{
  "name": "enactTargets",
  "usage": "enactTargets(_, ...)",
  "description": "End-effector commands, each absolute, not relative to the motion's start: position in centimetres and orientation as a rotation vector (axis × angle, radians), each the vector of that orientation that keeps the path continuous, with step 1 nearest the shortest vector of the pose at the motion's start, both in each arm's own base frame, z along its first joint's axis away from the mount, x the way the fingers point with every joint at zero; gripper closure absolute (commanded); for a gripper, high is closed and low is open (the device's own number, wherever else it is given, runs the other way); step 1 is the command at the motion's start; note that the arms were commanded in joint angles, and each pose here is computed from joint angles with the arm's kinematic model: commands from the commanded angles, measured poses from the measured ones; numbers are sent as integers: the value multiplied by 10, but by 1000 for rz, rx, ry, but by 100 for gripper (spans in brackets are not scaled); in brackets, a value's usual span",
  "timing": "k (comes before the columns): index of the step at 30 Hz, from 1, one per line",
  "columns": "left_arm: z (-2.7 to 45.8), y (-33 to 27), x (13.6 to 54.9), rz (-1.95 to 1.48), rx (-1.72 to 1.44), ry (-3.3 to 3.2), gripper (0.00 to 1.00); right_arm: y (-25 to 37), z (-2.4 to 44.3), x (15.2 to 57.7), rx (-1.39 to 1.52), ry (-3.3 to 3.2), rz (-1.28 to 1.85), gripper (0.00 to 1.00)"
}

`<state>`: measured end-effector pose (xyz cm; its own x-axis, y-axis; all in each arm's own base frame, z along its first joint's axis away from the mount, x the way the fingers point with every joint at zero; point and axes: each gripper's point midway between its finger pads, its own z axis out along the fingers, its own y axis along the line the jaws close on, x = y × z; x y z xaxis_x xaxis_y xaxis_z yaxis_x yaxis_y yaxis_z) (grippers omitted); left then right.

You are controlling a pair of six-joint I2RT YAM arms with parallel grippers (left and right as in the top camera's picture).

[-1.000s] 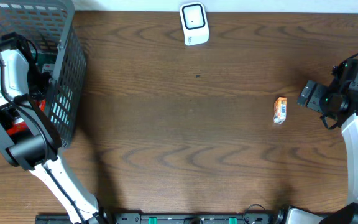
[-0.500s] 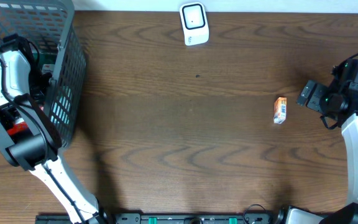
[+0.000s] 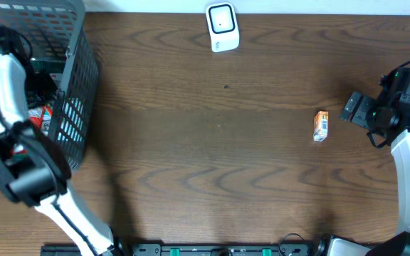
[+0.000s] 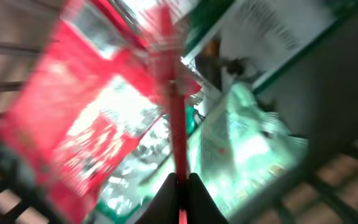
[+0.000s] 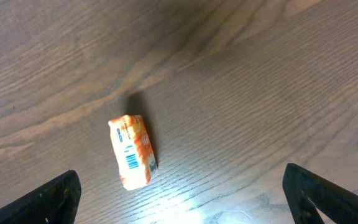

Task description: Scan the item barcode

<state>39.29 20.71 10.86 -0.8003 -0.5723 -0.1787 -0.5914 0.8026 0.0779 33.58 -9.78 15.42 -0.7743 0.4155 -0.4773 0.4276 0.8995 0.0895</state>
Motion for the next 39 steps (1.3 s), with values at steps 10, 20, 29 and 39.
enactTargets(10, 185, 203, 387, 162, -1029, 2633, 93, -100, 158, 337, 631, 2549, -29, 1)
enactTargets(20, 171, 202, 387, 147, -1090, 2627, 44, -100, 158, 337, 631, 2549, -29, 1)
enactTargets(29, 111, 200, 386, 132, -1176, 2621, 41, -100, 158, 337, 631, 2549, -29, 1)
enactTargets(39, 51, 187, 395, 54, -1130, 2580, 41, -100, 158, 337, 631, 2549, -29, 1)
